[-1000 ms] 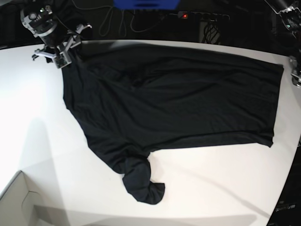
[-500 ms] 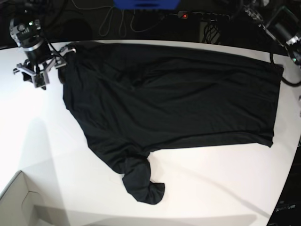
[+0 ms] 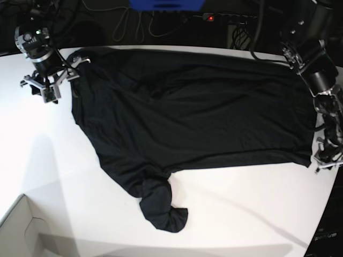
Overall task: Layout the t-shirt on the table in an organized manner, then fold the t-shirt properly
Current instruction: 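Lift the shirt edges with both grippers and pull them toward the hem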
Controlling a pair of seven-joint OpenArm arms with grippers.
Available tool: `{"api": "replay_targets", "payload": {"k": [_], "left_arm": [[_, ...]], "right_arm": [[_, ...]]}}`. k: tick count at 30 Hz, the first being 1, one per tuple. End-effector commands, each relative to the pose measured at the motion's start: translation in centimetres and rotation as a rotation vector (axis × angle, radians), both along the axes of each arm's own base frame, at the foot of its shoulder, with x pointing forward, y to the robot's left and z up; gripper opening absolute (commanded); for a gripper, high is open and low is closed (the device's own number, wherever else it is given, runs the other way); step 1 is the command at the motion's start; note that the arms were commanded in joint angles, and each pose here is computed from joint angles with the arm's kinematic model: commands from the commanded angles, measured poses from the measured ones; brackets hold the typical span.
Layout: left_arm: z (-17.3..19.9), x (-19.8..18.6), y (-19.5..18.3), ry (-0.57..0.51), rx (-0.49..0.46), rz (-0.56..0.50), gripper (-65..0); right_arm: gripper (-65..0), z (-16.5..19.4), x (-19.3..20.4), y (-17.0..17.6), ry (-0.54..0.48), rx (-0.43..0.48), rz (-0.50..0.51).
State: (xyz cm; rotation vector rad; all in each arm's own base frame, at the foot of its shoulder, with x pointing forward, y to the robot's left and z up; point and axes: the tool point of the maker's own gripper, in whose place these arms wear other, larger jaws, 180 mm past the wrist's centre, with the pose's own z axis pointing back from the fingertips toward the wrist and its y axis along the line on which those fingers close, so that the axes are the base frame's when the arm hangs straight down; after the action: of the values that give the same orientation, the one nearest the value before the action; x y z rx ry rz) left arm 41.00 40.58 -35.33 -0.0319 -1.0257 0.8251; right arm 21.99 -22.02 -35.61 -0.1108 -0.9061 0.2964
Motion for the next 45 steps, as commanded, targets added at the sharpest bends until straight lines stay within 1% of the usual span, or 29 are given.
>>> {"api": "replay_targets", "payload": {"k": [1, 6, 11, 18, 27, 28, 30, 33, 34, 35, 36, 37, 41, 45], "left_arm": [[2.2, 1.4, 0.6, -0.052, 0.054, -0.008, -42.0], [0.5, 2.3, -0.9, -0.036, 0.100, -0.048, -42.0], [-0.7, 2.8, -1.5, -0.038, 0.136, -0.055, -42.0], [-2.5, 3.1, -1.8, -0.017, 0.116, -0.042, -42.0], [-2.4, 3.2, -1.8, -0.032, 0.124, -0.034, -42.5], [-2.4, 3.3, -1.8, -0.032, 0.125, -0.036, -42.8], [-2.4, 3.3, -1.8, -0.033, 0.125, -0.037, -47.5], [-2.5, 3.3, -2.0, -0.030, 0.118, -0.039, -62.2], [-2.6, 3.3, -2.0, -0.029, 0.116, -0.039, -65.0], [-2.6, 3.3, -2.0, -0.029, 0.116, -0.039, -65.0], [-2.6, 3.3, -2.0, -0.030, 0.115, -0.039, -64.0], [-2.6, 3.3, -2.0, -0.031, 0.113, -0.038, -64.4], [-2.6, 3.3, -2.0, -0.030, 0.111, -0.038, -65.0], [-2.7, 3.2, -2.0, -0.027, 0.111, -0.038, -65.0]], "right_arm": [[-27.7, 1.1, 0.6, 0.1, -0.046, 0.006, 0.007], [-27.7, 1.1, 0.6, 0.1, -0.046, 0.008, 0.007], [-27.7, 1.0, 0.6, 0.3, -0.046, 0.010, 0.011], [-27.7, 1.0, 0.6, 0.3, -0.046, 0.010, 0.011], [-27.7, 1.2, 1.0, 0.2, -0.055, 0.009, 0.011], [-27.7, 1.6, 1.7, 0.2, -0.073, 0.012, 0.010], [-27.6, 1.6, 2.9, 0.1, -0.091, 0.025, 0.003], [-27.4, 1.8, 5.0, 0.2, -0.122, 0.053, -0.004], [-27.4, 2.0, 5.9, 0.2, -0.137, 0.061, -0.007], [-27.4, 2.1, 6.8, 0.4, -0.148, 0.076, -0.006], [-27.4, 2.2, 7.9, 1.1, -0.158, 0.093, 0.011], [-27.4, 2.1, 8.7, 1.7, -0.161, 0.107, 0.028], [-27.4, 1.1, 12.5, 4.3, -0.153, 0.179, 0.083], [-27.4, 0.4, 16.0, 5.5, -0.138, 0.248, 0.094]]}}
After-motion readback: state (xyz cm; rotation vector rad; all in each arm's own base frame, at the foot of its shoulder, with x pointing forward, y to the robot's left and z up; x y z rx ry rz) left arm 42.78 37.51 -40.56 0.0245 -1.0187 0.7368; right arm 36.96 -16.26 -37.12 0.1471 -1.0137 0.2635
